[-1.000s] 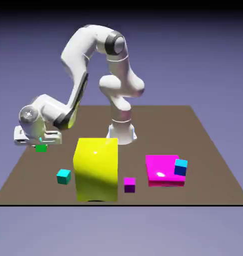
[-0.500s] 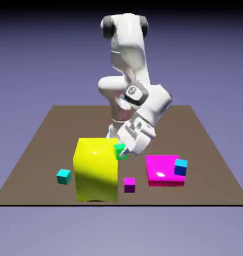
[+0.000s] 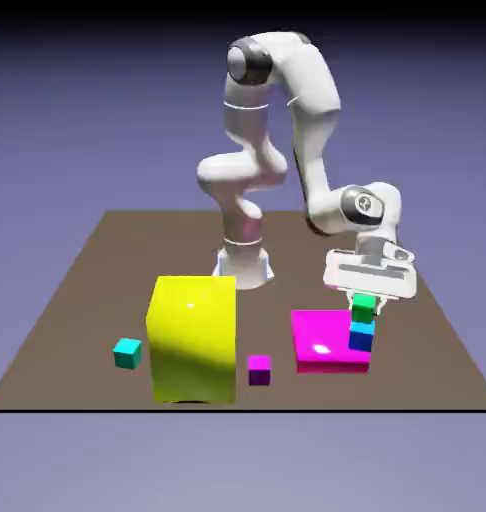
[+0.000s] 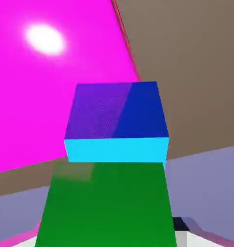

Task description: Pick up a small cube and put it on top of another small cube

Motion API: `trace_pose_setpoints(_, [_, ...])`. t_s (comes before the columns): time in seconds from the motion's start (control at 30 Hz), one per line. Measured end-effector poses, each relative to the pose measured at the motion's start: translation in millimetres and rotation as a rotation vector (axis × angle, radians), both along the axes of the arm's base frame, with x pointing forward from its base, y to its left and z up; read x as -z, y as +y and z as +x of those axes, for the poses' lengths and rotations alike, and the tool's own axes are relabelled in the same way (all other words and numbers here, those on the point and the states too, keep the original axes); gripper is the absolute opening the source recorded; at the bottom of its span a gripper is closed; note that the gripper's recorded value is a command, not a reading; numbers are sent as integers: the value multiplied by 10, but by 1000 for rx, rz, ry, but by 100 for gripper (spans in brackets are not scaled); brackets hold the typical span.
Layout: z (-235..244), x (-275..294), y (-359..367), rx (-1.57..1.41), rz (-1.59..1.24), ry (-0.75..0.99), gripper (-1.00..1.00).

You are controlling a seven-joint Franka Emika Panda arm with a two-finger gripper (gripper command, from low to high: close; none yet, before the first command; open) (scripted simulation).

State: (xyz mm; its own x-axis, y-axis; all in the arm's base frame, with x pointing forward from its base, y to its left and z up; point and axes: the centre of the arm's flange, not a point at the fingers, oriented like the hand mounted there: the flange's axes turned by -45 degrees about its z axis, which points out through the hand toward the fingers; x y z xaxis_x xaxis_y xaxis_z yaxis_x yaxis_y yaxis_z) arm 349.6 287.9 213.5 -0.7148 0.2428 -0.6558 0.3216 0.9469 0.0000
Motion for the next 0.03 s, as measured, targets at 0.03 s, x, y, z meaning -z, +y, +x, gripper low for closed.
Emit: trace_pose_setpoints(0.03, [0, 0, 0, 0, 0, 0, 100])
